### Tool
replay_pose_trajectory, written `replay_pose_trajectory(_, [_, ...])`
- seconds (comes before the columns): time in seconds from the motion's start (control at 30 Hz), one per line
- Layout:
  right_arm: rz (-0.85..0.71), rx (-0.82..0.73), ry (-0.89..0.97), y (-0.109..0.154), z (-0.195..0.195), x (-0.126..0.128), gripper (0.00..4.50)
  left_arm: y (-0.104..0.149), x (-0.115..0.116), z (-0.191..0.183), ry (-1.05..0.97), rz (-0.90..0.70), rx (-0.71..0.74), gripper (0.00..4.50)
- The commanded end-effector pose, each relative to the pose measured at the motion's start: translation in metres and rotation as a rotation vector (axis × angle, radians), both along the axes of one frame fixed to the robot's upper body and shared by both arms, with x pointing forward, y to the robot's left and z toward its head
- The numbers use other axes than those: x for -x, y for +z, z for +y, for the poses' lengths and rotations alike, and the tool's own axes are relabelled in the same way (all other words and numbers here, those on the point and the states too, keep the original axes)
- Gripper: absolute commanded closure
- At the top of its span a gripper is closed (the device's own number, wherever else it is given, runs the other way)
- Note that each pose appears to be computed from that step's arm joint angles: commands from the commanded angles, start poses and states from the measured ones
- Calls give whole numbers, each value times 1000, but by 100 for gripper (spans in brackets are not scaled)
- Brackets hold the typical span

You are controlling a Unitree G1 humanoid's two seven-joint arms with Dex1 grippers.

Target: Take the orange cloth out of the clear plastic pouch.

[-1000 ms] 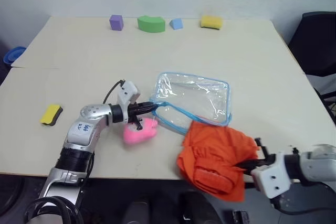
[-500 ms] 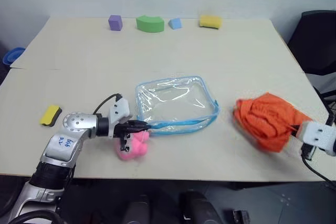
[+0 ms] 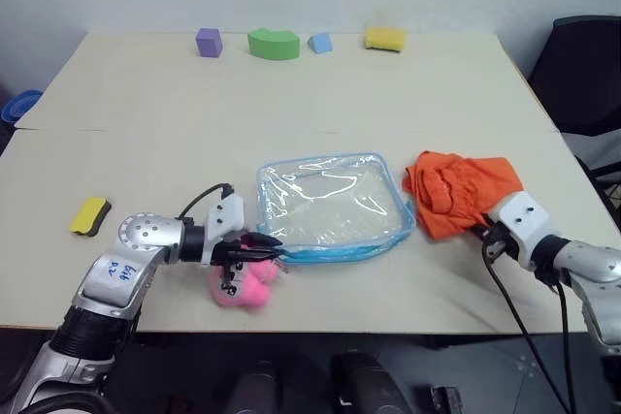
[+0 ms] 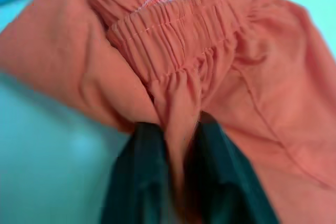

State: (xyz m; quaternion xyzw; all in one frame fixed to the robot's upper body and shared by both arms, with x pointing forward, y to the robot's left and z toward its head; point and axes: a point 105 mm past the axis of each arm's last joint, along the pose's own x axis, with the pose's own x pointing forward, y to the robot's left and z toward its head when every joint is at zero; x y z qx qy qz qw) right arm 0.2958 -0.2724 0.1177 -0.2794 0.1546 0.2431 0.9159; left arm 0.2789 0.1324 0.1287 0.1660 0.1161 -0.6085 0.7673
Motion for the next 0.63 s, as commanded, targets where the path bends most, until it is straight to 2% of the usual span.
replay_pose_trajectory(0.03, [-1, -53, 31, 34, -5, 15, 239, 28, 4, 8, 44, 5, 101, 261])
replay_pose_trajectory(0.23, [77, -181, 62, 64, -22, 42, 30, 71, -2, 40, 240, -15, 267, 76])
replay_pose_trajectory(0.27, [98, -182, 53, 67, -30, 47, 4, 77, 0, 50, 258, -11, 270, 75])
replay_pose_trajectory(0.33, [130, -185, 51, 70, -40, 54, 4, 83, 4, 63, 278, -3, 268, 75])
replay_pose_trajectory(0.47, [289, -192, 63, 70, -67, 86, 4, 80, 20, 118, 330, 4, 58, 75])
replay_pose_trajectory(0.63, [307, -209, 38, 78, -85, 93, 4, 86, 22, 154, 375, -45, -52, 75])
